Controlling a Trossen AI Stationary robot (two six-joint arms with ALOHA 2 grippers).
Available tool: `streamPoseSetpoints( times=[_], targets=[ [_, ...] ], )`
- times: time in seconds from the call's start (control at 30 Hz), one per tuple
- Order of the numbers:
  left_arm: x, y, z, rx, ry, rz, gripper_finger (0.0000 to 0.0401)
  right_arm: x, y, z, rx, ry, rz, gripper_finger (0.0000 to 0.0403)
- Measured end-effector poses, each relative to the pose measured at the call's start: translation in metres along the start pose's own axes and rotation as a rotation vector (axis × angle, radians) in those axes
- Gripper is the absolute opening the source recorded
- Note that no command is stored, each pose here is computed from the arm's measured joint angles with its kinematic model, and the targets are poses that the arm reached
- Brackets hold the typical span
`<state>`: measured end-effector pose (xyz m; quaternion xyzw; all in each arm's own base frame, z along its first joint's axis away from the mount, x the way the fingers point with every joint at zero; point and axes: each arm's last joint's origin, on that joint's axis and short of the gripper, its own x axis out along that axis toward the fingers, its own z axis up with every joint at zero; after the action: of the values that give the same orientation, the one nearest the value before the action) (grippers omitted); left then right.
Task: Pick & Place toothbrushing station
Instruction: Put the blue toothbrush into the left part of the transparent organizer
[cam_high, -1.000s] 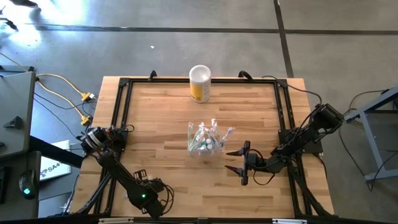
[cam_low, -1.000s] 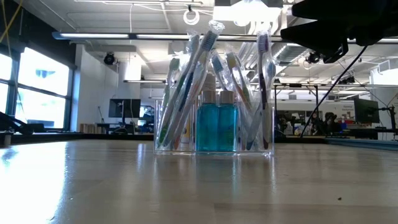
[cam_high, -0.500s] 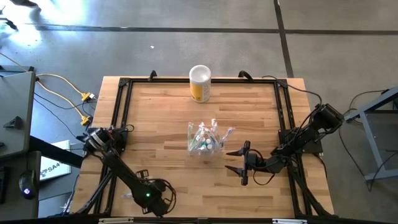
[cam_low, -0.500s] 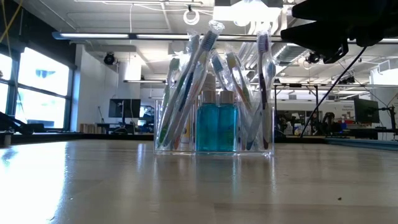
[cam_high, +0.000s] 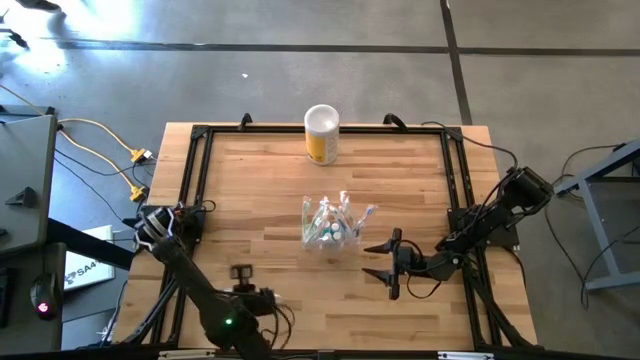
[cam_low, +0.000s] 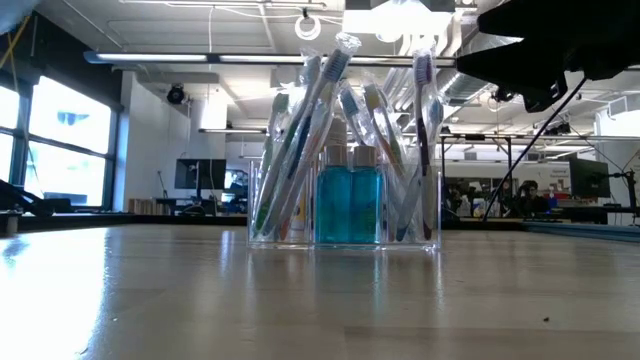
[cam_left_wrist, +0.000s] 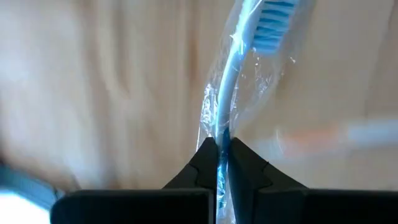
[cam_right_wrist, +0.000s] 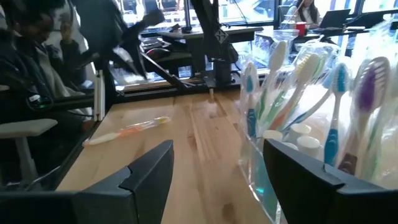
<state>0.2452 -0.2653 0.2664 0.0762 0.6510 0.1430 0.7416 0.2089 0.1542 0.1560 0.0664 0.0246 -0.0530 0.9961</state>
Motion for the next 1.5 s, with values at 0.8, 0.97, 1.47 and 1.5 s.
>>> streamPoseSetpoints(
  times=[0.8,0.97,1.47,1.5],
  targets=[
    [-0.084,0.138,0.031,0.002,-0.649,0.209,0.0008,-0.006,0.006,0.000,-0.002,-0.007,0.017,0.0240],
    [-0.070,0.159,0.049,0.067,-0.710,0.063,0.0007,-0.005,0.005,0.000,-0.001,-0.010,0.013,0.0240],
    [0.047,0.158,0.028,0.075,-1.235,-0.238,0.0007,-0.006,0.006,0.000,-0.006,-0.004,0.023,0.0240],
    [0.053,0.158,0.026,0.067,-1.251,-0.246,0.0007,-0.006,0.006,0.000,-0.007,-0.004,0.020,0.0240]
  ],
)
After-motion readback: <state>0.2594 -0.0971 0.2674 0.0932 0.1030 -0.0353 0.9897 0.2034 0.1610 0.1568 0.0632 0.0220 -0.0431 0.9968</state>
